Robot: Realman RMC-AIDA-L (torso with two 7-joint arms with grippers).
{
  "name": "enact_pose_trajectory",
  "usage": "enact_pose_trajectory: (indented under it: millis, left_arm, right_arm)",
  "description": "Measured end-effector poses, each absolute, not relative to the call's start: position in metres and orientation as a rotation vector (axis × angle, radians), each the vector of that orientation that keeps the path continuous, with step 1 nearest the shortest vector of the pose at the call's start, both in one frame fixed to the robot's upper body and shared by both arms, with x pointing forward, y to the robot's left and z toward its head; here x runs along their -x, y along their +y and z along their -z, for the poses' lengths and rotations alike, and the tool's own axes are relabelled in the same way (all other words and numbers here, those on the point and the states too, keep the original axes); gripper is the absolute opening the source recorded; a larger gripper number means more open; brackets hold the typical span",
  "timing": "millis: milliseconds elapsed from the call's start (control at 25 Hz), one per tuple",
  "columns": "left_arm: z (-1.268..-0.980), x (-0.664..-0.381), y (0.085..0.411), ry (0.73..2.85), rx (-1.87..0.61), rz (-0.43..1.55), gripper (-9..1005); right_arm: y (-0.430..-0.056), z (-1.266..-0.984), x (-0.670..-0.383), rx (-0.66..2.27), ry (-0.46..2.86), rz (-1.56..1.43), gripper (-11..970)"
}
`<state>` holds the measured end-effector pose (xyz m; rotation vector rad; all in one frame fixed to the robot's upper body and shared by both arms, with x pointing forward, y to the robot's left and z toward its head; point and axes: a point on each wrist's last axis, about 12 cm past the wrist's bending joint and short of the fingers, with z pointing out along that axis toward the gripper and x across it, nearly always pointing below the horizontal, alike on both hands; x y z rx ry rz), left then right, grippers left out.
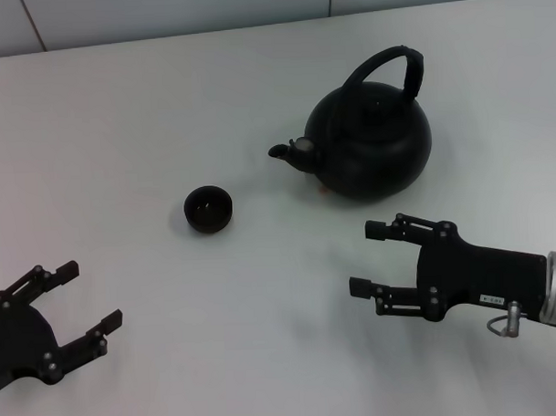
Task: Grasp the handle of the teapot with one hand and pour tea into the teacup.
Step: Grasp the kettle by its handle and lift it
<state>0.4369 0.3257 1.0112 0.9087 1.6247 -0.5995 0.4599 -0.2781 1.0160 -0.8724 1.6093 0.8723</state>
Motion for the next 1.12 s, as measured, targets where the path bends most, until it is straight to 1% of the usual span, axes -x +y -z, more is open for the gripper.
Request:
enact_pose_trajectory:
  millis: [120,200,240,280,320,400,440,600,840,1120]
  left_arm:
    - [-1.011,-0.437,0.326,1.623,-0.907,0.598,819]
    - [-1.012,-0.438,0.325,1.622,-0.905,0.597,819]
    - [-1.012,-0.438,0.325,1.621,-0.905,0.597,819]
    - [-1.012,-0.438,0.325,1.621,-0.905,0.597,819]
    - [-1.012,-0.438,0.325,1.621,-0.904,0.596,819]
    - [-1.012,-0.438,0.325,1.620,-0.900,0.597,819]
    - [-1.012,-0.438,0.325,1.620,-0.900,0.597,819]
    - [-1.012,-0.438,0.325,1.616,-0.899,0.600,819]
    - [-1.012,-0.437,0.325,1.616,-0.897,0.600,819]
    - [-1.012,-0.436,0.325,1.616,-0.895,0.602,819]
  right_arm:
    - [-0.277,-1.016,-0.458,0.864,1.597,-0.865,807]
    - [-0.275,-1.014,-0.453,0.808,1.549,-0.825,807]
    - [-0.275,-1.012,-0.446,0.731,1.505,-0.764,807]
    - [-0.275,-1.012,-0.446,0.731,1.505,-0.764,807]
    - [-0.275,-1.012,-0.443,0.683,1.480,-0.721,807]
    - [-0.276,-1.008,-0.430,0.476,1.410,-0.507,807]
    - [-0.276,-1.008,-0.430,0.476,1.410,-0.507,807]
    - [-0.279,-1.005,-0.427,0.263,1.406,-0.286,807]
    - [-0.280,-1.000,-0.431,0.197,1.446,-0.191,807]
    - [-0.280,-0.999,-0.435,0.193,1.456,-0.182,807]
